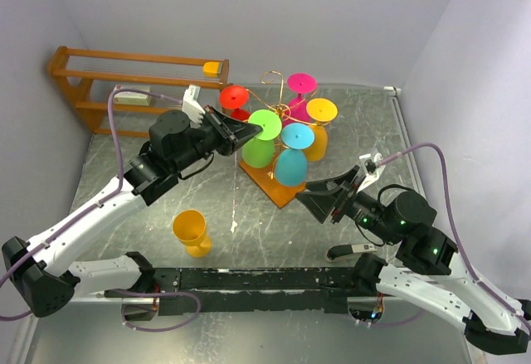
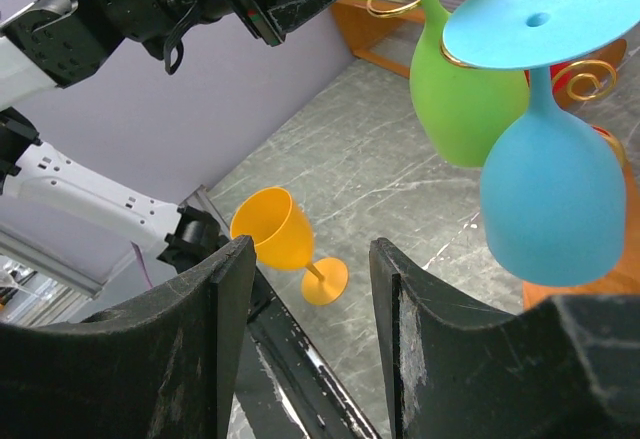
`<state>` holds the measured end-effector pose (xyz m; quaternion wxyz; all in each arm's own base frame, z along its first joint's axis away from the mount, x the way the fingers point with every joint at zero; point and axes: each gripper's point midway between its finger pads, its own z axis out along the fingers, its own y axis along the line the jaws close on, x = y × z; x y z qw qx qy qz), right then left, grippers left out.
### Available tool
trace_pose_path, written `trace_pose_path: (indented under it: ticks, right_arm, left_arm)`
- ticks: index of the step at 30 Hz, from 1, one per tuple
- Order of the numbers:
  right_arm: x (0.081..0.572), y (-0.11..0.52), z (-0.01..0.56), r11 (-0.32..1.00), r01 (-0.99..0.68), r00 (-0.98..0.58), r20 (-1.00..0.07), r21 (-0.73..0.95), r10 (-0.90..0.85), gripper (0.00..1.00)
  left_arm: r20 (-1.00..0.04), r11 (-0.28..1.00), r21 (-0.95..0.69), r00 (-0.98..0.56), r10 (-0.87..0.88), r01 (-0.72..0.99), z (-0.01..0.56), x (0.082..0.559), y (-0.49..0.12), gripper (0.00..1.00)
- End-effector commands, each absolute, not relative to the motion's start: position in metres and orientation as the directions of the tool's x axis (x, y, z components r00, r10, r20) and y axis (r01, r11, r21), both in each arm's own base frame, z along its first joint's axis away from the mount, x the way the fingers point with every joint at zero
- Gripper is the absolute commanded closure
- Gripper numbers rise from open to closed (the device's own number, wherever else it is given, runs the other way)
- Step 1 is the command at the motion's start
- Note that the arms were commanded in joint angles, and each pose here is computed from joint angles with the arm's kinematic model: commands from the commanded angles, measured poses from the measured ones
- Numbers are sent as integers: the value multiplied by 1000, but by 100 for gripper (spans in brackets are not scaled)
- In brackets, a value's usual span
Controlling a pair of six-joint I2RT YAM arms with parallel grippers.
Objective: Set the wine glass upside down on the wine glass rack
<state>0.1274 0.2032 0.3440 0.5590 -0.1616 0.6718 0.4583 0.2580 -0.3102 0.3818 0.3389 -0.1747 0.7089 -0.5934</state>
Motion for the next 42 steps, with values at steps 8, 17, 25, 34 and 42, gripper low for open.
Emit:
trace_pose_path:
  ticks: [8,17,25,34,42]
  right_arm:
    - [130,202,345,536,-716,-324,-893,447,312,51]
    - [132,202,345,544,-711,-322,-894,445,311,50]
    - [134,203,343,549,-708,-322,-895,444,309,50]
    - [133,204,344,543,-709,-324,-891,451,317,50]
    - [133,204,346,540,-710,-325,-890,453,319,50]
  left_arm:
    - [-287,181,-957,-668,-687,225,412,275,-297,93]
    - [-285,192,-958,-657,-698,211,406,284,-292,93]
    - [-298,216,-955,-628,-719,206,405,280,-279,93]
    - [-265,200,-964,-651,-712,174,398,270,-273,93]
    - [-250,207,-968,-649,-718,145,390,269,-268,93]
